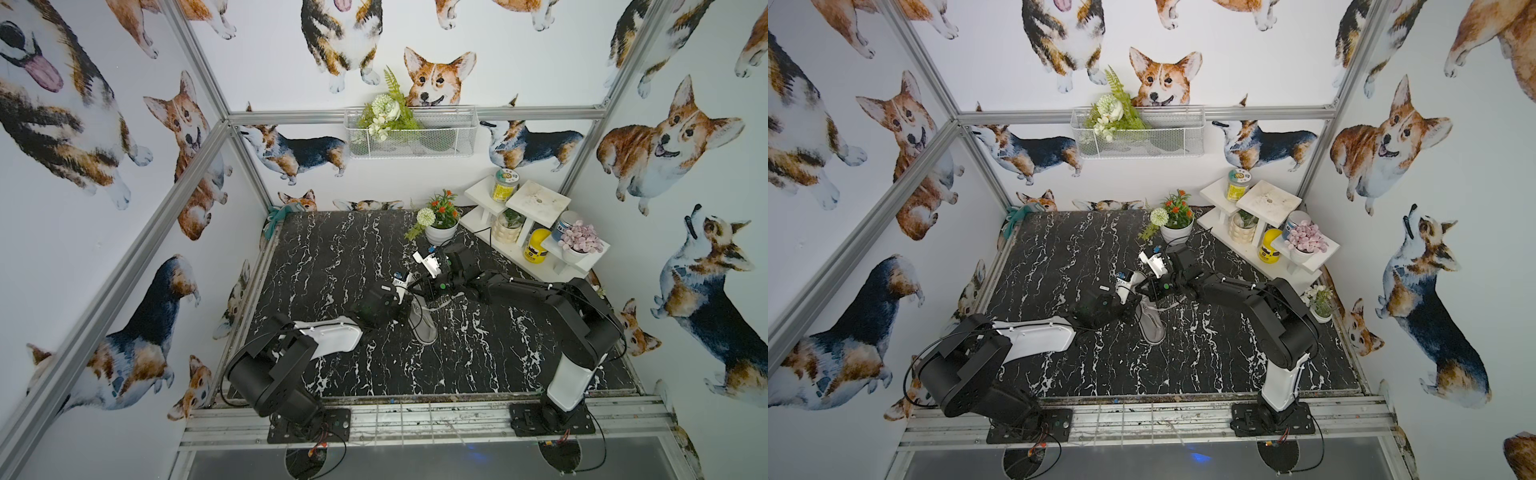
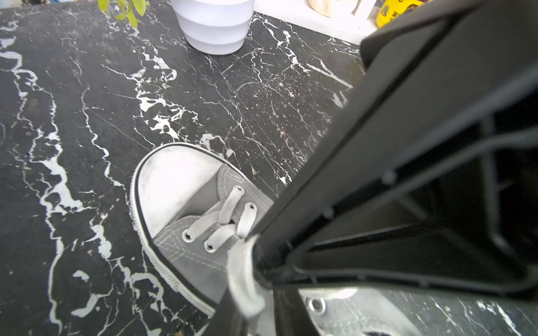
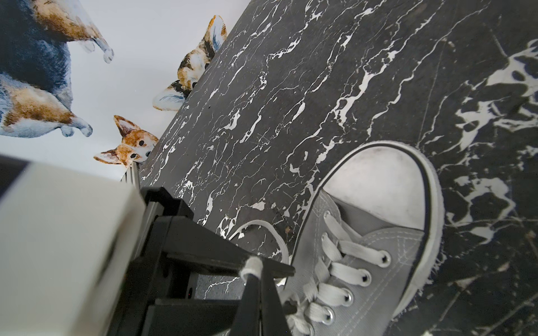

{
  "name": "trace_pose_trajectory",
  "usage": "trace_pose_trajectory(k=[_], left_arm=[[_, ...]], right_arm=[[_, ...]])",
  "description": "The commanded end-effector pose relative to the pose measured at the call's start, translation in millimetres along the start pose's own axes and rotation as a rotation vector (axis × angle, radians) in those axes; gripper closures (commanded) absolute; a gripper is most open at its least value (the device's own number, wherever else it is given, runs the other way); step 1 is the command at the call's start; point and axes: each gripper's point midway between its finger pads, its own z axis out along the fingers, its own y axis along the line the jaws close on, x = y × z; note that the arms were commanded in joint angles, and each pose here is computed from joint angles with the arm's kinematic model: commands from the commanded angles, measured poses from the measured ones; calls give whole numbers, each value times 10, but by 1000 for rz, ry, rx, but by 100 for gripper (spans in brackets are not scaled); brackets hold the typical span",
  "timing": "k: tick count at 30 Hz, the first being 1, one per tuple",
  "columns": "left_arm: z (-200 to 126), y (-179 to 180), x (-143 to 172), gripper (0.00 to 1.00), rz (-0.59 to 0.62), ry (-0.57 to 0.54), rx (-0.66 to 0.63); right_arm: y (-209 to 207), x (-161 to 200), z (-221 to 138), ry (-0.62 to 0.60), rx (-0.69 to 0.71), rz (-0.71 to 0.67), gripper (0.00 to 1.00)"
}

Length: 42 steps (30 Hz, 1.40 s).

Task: Tie the shoes
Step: Wrap the shoelace around the shoelace.

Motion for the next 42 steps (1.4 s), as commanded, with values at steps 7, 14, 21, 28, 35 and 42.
trace_pose_trajectory(k=[7,14,21,28,35,42], left_arm=[[28,-75,-87,100,-13,-28,42],[19,-60,-57,100,-33,-21,61],[9,-74,-48,100,-47,-21,106],[-4,-69,-53,100,-30,-11,149],[4,-76,-53,100,2,12,214],[66,-100,-67,100,29,29,237]], right_arm=[[-7,-1,-8,2,8,13,99],[-3,0,-52,2,15,13,90],[-65,59,-253,4,47,38,63],[-386,237,-664,-21,163,136,52],[-1266,315,-1186,-142,633,312,44],[-1632,345,-1137,-143,770,372,41]])
